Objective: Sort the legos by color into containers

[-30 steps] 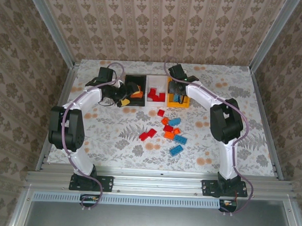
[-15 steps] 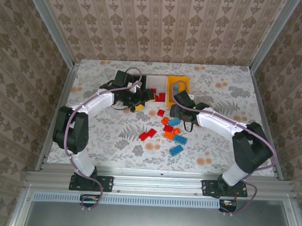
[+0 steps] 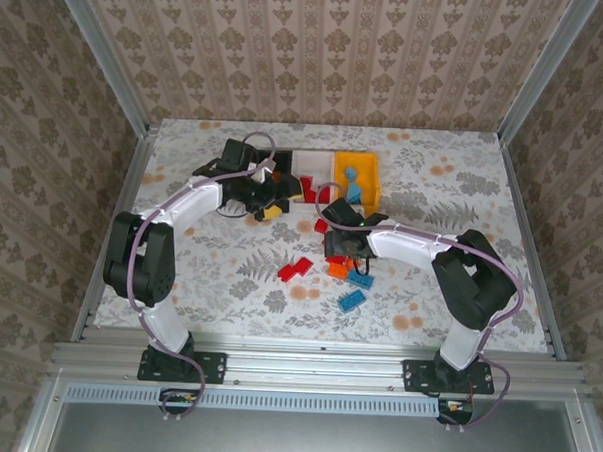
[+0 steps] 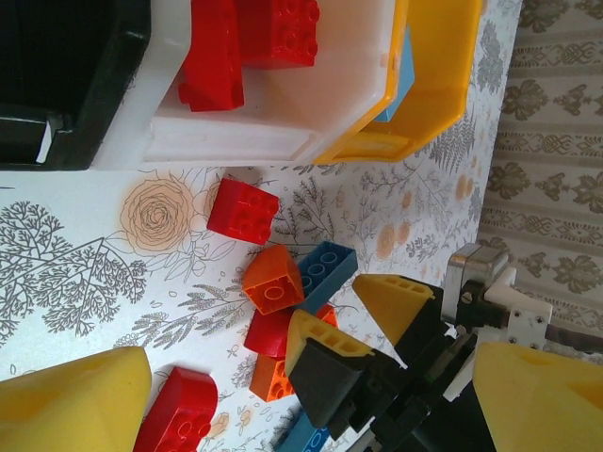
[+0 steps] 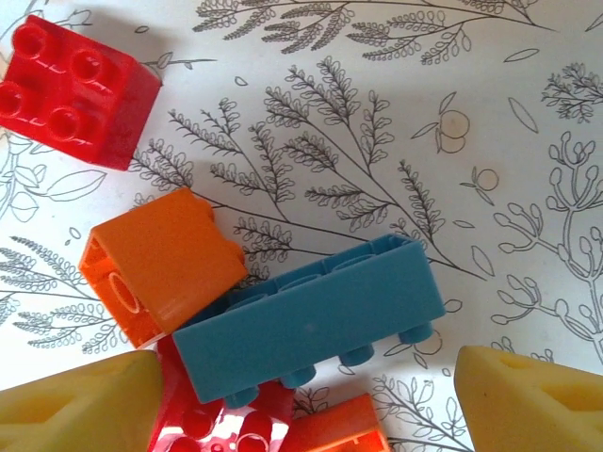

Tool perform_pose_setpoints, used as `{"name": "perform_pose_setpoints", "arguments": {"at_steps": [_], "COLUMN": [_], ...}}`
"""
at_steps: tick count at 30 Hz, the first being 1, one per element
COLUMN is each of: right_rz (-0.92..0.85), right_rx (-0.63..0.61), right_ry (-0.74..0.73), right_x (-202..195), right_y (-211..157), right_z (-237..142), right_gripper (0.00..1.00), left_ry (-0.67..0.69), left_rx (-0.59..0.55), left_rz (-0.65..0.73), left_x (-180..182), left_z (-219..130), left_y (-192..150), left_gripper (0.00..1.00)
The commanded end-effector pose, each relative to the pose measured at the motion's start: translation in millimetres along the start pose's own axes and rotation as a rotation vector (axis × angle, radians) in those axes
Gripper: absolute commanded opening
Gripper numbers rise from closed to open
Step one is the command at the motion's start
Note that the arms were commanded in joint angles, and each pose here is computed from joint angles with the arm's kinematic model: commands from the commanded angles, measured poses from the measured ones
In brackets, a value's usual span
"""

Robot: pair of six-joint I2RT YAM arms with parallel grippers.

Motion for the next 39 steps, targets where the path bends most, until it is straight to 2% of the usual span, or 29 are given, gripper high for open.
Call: {"name": "perform_pose_setpoints", "arguments": {"at_steps": [1,8,16,21,26,29,32,35,39], "right_rz": [-0.018,-0.008,0.048,0.065,0.035,0.045,0.060,0.032,0.021], "right_rx": [0.005,-0.006,-0.014,-0.035,-0.006,-0.038,-0.016,0.016,0.030], "right_ry": [-0.064,-0.099,-0.157,-0.141,-0.139,-0.095,-0.017,0.120,0.217], "right_x": [-11,-28,-68,-67,-67,-70,-70,-59,-51], "right_y": [1,8,11,18,27,39,47,45,36], "right_z": [4,4,-5,-13,-3,0,11,23,23], "right_gripper": [0.81,0.80,0.78,0.78,0.80,0.82,0.83,0.82,0.81], "left_ry": [-0.024,-0.025,-0.025,-0.025,-0.020,-0.021,-0.024,-0.026,-0.026], "left_rx": [-0.028,-0.028,-0.029,-0.029,-0.029,-0.028,-0.028,-0.031,-0.035], "left_rz": [0.028,0.025,0.027,0.026,0.027,0.025,0.023,0.026,0.023], "left_x": [-12,-12,-12,-11,-11,-10,-10,-11,-10], "left_z": [-13,-13,-13,-13,-13,-12,-12,-14,-15], "left_y": [2,3,3,3,3,3,4,4,5], "left_gripper": [0.90,0.90,0.90,0.90,0.90,0.90,0.90,0.90,0.90]}}
Point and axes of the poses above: each hand's point on the last joint's axis, 136 mm out from that joint toward the fingers, its own z axis out along the fingers, its own x axis along the line the jaws close on, y = z × x, the point moved 6 cm from there along -z, back along the fingers, and after that the axes turned 4 degrees about z, right-handed, at the moved point
